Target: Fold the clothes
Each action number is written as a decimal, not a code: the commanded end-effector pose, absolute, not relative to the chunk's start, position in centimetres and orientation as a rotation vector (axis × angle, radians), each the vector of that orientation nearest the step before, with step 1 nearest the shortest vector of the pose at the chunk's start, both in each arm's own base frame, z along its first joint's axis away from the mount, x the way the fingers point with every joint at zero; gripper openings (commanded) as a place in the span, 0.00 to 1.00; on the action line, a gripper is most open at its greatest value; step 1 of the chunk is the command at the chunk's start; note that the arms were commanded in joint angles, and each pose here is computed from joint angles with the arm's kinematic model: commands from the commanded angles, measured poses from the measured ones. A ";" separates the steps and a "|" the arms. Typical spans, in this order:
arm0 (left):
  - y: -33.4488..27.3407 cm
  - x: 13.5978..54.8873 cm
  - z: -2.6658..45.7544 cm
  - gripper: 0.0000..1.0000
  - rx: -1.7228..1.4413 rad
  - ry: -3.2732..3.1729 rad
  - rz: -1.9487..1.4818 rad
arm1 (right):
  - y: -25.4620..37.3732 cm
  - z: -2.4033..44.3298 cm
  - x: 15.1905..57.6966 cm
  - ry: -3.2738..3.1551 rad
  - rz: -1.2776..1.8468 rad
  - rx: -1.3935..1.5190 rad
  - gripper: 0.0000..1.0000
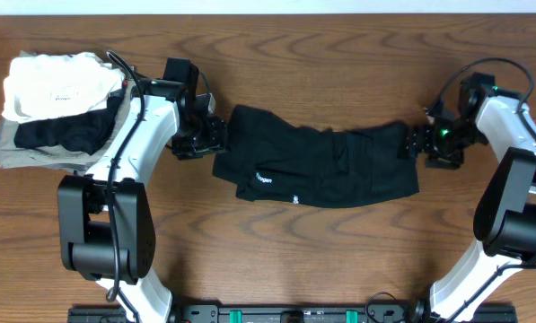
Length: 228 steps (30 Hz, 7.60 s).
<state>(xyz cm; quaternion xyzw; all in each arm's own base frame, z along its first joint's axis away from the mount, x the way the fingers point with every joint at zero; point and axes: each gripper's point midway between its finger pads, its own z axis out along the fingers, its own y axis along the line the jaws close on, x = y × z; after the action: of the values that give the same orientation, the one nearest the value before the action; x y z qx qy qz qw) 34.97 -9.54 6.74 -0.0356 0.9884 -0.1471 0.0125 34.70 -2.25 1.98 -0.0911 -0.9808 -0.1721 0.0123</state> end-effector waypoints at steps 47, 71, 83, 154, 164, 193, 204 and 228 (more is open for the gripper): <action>-9.6 34.7 6.7 0.68 -0.081 3.086 -0.471 | -10.0 6.5 34.2 -3.090 0.008 -0.557 0.01; -9.6 34.7 6.7 0.68 -0.081 3.086 -0.471 | -0.4 7.0 34.9 -3.115 0.348 -0.237 0.01; -9.6 34.7 6.7 0.68 -0.081 3.085 -0.471 | 5.2 6.7 34.5 -3.130 0.207 -0.054 0.01; -9.6 34.7 6.7 0.68 -0.082 3.086 -0.471 | 14.6 3.1 26.1 -2.863 -0.284 0.103 0.01; -9.6 34.7 6.7 0.68 -0.081 3.087 -0.471 | 13.9 6.2 29.4 -2.952 -0.291 0.063 0.01; -9.6 34.7 6.7 0.68 -0.081 3.086 -0.471 | 10.7 3.2 37.9 -3.116 -0.764 -0.024 0.01; -9.6 34.5 6.5 0.68 -0.083 3.094 -0.470 | 7.5 2.6 43.8 -3.324 -0.603 -0.106 0.01; -9.7 34.9 6.4 0.68 -0.079 3.076 -0.472 | 12.1 7.8 33.8 -2.935 -0.599 0.095 0.01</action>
<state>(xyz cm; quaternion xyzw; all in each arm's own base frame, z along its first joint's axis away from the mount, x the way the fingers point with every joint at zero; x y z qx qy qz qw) 35.13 -9.56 6.45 -0.0349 0.9882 -0.1479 0.0173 35.33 11.09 8.99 0.0203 -0.9801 -0.1902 0.0526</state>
